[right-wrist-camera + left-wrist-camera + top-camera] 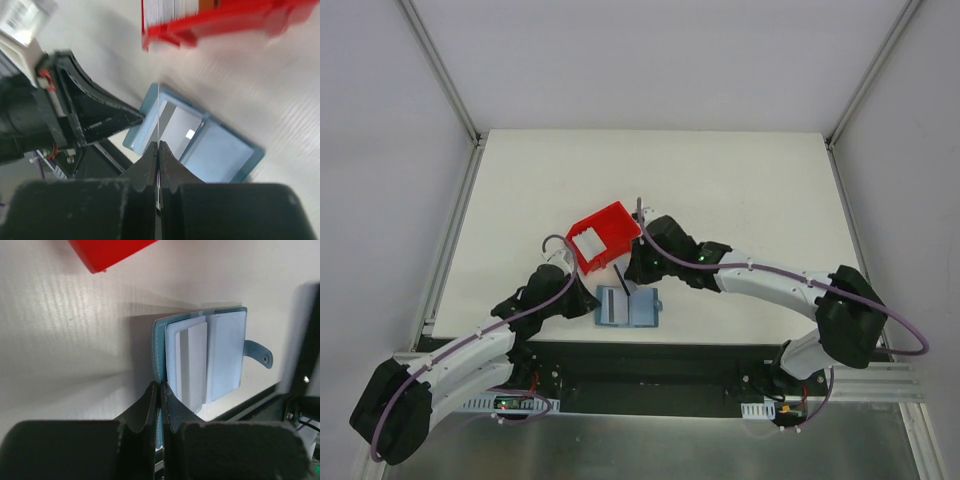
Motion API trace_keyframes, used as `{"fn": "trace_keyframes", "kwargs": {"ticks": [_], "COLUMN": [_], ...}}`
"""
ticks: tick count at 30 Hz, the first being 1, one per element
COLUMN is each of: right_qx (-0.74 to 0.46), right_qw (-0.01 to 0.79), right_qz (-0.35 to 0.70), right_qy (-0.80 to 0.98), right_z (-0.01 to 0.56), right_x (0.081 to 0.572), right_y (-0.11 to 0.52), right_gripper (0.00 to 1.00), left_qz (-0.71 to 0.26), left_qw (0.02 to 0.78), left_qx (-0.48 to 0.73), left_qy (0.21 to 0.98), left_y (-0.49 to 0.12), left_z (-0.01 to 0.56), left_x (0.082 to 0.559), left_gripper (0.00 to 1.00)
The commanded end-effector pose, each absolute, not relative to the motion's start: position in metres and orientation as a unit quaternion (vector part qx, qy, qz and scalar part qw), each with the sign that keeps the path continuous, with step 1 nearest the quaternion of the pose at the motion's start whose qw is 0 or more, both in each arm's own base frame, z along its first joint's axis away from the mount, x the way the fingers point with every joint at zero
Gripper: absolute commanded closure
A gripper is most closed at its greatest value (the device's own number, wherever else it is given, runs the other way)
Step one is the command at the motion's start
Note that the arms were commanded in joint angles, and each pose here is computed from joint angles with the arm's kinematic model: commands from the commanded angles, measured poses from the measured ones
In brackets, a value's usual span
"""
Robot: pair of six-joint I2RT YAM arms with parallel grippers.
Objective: Put the credit cards into the card holder
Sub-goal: Turn over the card slot in the card holder.
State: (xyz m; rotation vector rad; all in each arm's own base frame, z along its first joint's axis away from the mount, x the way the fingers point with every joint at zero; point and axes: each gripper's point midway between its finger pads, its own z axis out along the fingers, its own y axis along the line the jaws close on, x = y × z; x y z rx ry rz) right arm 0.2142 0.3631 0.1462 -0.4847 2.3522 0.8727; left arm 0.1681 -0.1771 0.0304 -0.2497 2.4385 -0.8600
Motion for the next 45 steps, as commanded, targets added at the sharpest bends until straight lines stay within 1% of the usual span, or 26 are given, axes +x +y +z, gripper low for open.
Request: {"fn": "trace_keyframes", "kwargs": {"ticks": [1, 7, 8, 10, 14, 20, 23, 25, 29, 35, 39, 45], "right_qx": [-0.135, -0.104, -0.095, -0.080, -0.067, -0.077, -0.075, -0.069, -0.062, -0.049, -0.039, -0.038], "right_qw": [0.262, 0.209, 0.220, 0.217, 0.215, 0.182, 0.180, 0.187, 0.231, 0.299, 0.312, 0.297], "right_qz": [0.342, 0.303, 0.282, 0.258, 0.237, 0.263, 0.250, 0.237, 0.200, 0.146, 0.158, 0.258], "right_qy": [0.892, 0.924, 0.929, 0.938, 0.945, 0.944, 0.948, 0.951, 0.950, 0.942, 0.936, 0.918], "right_z": [0.126, 0.084, 0.078, 0.070, 0.061, 0.045, 0.037, 0.036, 0.050, 0.080, 0.091, 0.100], "right_x": [0.190, 0.168, 0.172, 0.171, 0.170, 0.163, 0.165, 0.168, 0.180, 0.198, 0.199, 0.187], "right_y": [0.381, 0.375, 0.368, 0.356, 0.344, 0.364, 0.360, 0.351, 0.326, 0.281, 0.275, 0.307], "right_gripper": [1.00, 1.00, 1.00, 1.00, 1.00, 1.00, 1.00, 1.00, 1.00, 1.00, 1.00, 1.00], "left_qz": [-0.362, -0.372, -0.370, -0.368, -0.371, -0.366, -0.376, -0.372, -0.323, -0.281, -0.272, -0.237], "left_qw": [0.274, 0.286, 0.281, 0.281, 0.285, 0.269, 0.268, 0.270, 0.262, 0.250, 0.245, 0.232], "left_qx": [-0.077, -0.077, -0.078, -0.078, -0.080, -0.052, -0.019, -0.018, -0.072, -0.109, -0.112, -0.133], "left_qy": [0.888, 0.880, 0.882, 0.883, 0.880, 0.890, 0.887, 0.888, 0.907, 0.920, 0.924, 0.934], "left_y": [-0.190, -0.193, -0.193, -0.192, -0.194, -0.207, -0.221, -0.222, -0.202, -0.179, -0.173, -0.162], "left_z": [0.059, 0.076, 0.077, 0.082, 0.092, 0.093, 0.098, 0.099, 0.074, 0.041, 0.031, 0.010], "left_x": [0.169, 0.175, 0.173, 0.173, 0.176, 0.174, 0.170, 0.171, 0.170, 0.159, 0.153, 0.149], "left_gripper": [1.00, 1.00, 1.00, 1.00, 1.00, 1.00, 1.00, 1.00, 1.00, 1.00, 1.00, 1.00]}}
